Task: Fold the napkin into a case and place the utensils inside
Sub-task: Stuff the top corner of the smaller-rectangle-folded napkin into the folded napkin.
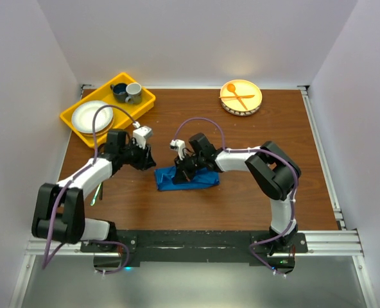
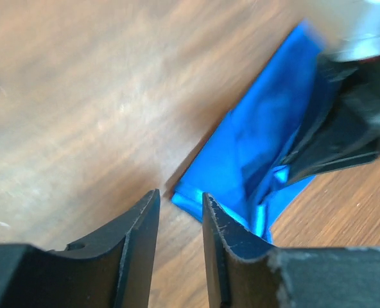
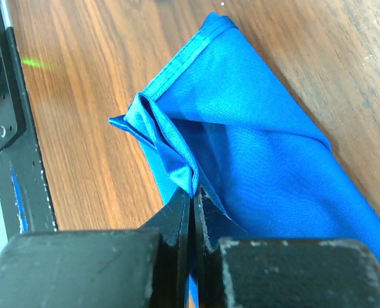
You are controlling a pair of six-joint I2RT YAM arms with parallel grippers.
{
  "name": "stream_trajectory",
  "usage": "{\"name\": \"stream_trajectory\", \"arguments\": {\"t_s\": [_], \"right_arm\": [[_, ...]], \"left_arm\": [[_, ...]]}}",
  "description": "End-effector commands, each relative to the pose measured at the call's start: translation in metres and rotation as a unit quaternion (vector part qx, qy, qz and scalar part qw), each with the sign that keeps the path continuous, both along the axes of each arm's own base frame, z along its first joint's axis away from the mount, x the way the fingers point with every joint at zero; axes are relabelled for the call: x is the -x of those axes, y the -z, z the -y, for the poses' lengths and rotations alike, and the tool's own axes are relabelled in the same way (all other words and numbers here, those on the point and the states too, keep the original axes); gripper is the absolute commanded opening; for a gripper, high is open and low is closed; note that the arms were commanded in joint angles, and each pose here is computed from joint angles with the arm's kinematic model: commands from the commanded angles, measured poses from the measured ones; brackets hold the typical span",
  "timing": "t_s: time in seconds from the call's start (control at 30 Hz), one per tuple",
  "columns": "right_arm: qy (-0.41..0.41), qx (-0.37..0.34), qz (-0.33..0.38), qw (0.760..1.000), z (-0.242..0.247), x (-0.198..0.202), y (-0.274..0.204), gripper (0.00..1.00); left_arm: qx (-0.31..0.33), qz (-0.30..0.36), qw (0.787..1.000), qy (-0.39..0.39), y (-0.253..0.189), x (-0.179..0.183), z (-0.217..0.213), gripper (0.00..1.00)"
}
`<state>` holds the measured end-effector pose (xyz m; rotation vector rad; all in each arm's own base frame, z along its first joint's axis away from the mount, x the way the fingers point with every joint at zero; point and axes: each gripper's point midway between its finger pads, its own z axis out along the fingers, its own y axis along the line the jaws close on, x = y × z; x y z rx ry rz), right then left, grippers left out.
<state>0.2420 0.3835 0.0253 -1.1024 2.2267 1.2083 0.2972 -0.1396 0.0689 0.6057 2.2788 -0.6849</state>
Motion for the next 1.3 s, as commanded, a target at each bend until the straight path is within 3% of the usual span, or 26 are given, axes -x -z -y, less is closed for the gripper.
{"name": "stream_trajectory", "arguments": {"t_s": [0.0,0.37,0.73,1.07,1.27], "right_arm": [[0.019,-0.016,0.019,1.000,-0.005,-0.009,-0.012,0.00],[0.032,-0.023,-0.003,0.999,-0.006,-0.010,-0.010,0.00],[0.036,-0.017,-0.006,0.999,-0.005,-0.012,-0.004,0.00],[0.040,-0.018,-0.025,0.999,-0.007,-0.011,-0.005,0.00],[0.039,-0.020,-0.033,0.998,-0.007,-0.009,-0.011,0.00]], "left_arm": [[0.033,0.110,0.992,0.052,-0.034,-0.003,0.014,0.35],[-0.055,0.192,0.969,0.143,-0.009,0.008,0.023,0.29],[-0.036,0.187,0.956,0.221,0.003,0.031,0.048,0.29],[-0.083,0.172,0.955,0.227,0.027,0.026,0.050,0.28],[-0.109,0.166,0.955,0.219,0.034,0.022,0.043,0.12]]}}
